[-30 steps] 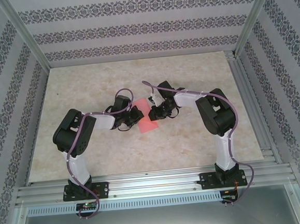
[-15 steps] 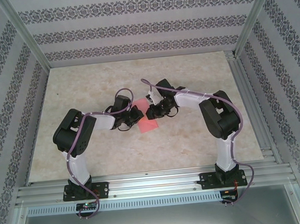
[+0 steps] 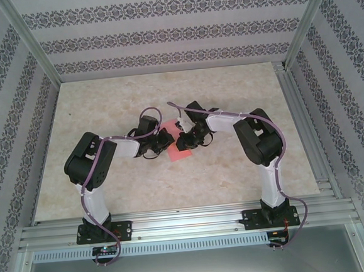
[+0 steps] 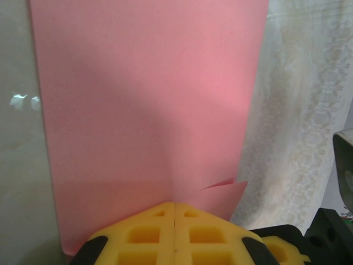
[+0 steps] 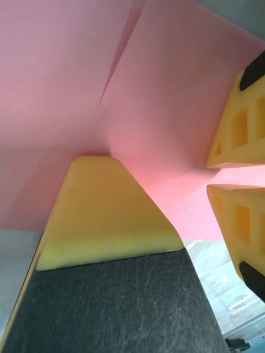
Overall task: Fold a paper plane with a square sheet of paper (pick it up from the middle)
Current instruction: Fold the triangle a second time at the center of the table.
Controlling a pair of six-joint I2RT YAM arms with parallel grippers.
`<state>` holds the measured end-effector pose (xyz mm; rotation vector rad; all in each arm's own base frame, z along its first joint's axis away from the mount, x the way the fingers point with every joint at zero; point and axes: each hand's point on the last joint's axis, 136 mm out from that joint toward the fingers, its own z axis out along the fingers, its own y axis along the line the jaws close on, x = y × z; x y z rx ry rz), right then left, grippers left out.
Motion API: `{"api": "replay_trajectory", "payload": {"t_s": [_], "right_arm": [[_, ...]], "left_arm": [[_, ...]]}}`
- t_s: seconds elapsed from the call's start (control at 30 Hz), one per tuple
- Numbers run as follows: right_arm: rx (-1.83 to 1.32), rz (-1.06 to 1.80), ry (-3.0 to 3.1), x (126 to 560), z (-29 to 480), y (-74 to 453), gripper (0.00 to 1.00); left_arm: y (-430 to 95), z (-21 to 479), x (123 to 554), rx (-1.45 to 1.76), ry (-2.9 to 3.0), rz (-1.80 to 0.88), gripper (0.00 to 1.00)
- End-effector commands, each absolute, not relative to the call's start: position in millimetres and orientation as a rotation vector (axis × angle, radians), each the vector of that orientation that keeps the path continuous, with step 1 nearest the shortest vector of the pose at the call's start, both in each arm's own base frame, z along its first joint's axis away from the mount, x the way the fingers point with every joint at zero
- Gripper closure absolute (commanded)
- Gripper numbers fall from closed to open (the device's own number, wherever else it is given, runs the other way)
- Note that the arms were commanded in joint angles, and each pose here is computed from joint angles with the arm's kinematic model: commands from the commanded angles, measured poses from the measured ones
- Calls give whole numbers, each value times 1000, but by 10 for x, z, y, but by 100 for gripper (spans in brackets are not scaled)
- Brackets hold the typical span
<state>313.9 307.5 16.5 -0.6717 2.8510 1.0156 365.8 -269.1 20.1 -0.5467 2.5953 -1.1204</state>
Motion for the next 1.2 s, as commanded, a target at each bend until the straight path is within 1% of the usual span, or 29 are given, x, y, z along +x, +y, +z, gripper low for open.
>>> {"api": "replay_trajectory", "payload": {"t_s": [0.0, 0.3, 0.5, 0.9, 1.17], "right_arm": [[-721, 879, 2923, 3074, 22, 2919, 84], [-687, 829, 2982, 2879, -62, 2577, 83], [-654, 894, 3010, 2746, -102, 2468, 83], [-568, 892, 3018, 2719, -10, 2311, 83], [-515, 837, 3076, 2671, -120, 2161, 83]], "left_arm": [[-2644, 6, 3589, -541, 2648, -1045, 94], [-2627, -14, 3584, -534, 2657, -1025, 94], [-2633, -13, 3586, -528, 2658, -1027, 94], [-2580, -68, 3559, -519, 2676, -984, 96], [-2557, -73, 3573, -511, 2664, -1001, 96]]}}
